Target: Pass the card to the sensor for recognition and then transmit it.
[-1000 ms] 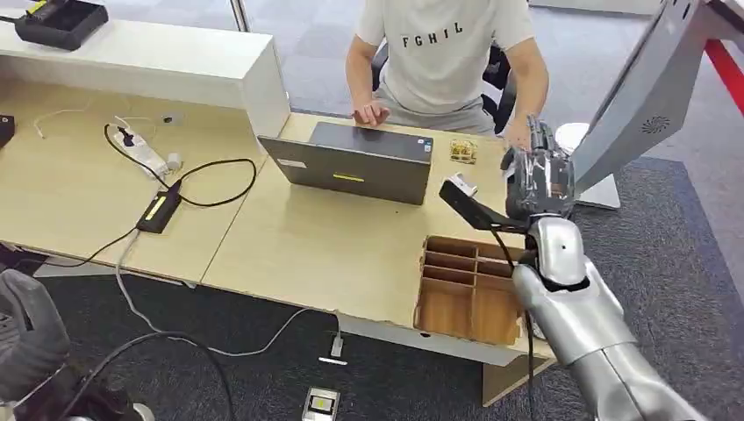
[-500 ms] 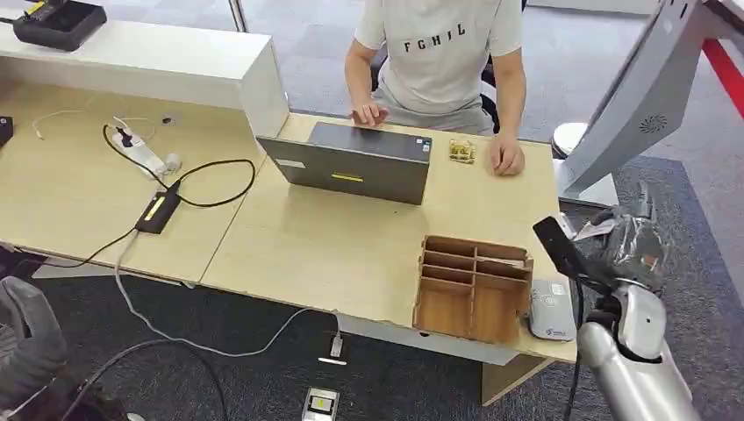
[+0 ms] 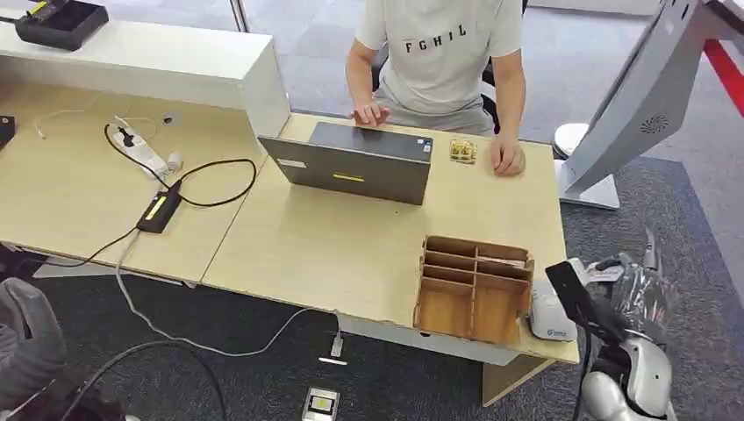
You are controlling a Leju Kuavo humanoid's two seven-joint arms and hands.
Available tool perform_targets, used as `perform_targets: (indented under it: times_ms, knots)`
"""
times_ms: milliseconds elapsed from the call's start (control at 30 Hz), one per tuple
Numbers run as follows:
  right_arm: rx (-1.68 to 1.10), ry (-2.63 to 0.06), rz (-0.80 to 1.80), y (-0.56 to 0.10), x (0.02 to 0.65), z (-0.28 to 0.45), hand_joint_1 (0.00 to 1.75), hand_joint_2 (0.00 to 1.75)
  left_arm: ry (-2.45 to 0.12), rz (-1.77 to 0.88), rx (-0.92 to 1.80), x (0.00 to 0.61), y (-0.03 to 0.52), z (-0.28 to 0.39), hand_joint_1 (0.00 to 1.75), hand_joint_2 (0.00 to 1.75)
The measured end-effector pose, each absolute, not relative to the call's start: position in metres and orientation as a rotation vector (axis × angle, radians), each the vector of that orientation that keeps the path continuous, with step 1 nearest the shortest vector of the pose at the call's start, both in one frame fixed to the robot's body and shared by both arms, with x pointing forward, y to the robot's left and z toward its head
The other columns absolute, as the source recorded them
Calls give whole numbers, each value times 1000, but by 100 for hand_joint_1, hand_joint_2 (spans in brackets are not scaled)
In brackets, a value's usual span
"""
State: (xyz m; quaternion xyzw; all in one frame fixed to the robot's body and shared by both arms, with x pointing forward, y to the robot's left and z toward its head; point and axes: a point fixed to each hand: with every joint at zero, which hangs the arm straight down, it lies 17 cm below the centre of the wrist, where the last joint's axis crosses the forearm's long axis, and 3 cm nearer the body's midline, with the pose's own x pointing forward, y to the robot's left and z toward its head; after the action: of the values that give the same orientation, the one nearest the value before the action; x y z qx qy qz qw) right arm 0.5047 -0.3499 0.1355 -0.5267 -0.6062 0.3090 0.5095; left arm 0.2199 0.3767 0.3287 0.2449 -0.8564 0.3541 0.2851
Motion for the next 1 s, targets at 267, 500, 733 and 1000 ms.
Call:
perform_targets:
  times_ms: [267, 500, 733, 1000]
  knots:
    - [-1214, -1418, 716, -357, 495, 106, 175, 175, -2286, 942, 648, 221, 377, 327, 0, 175]
    - [-1190, -1338, 758, -358, 488, 72, 175, 175, -2284, 947, 638, 223, 377, 326, 0, 175]
    - [-1163, -1234, 778, -369, 476, 32, 175, 175, -2290, 964, 613, 227, 377, 327, 0, 175]
    - [-1152, -1195, 777, -373, 469, 13, 175, 175, -2295, 957, 606, 229, 376, 327, 0, 175]
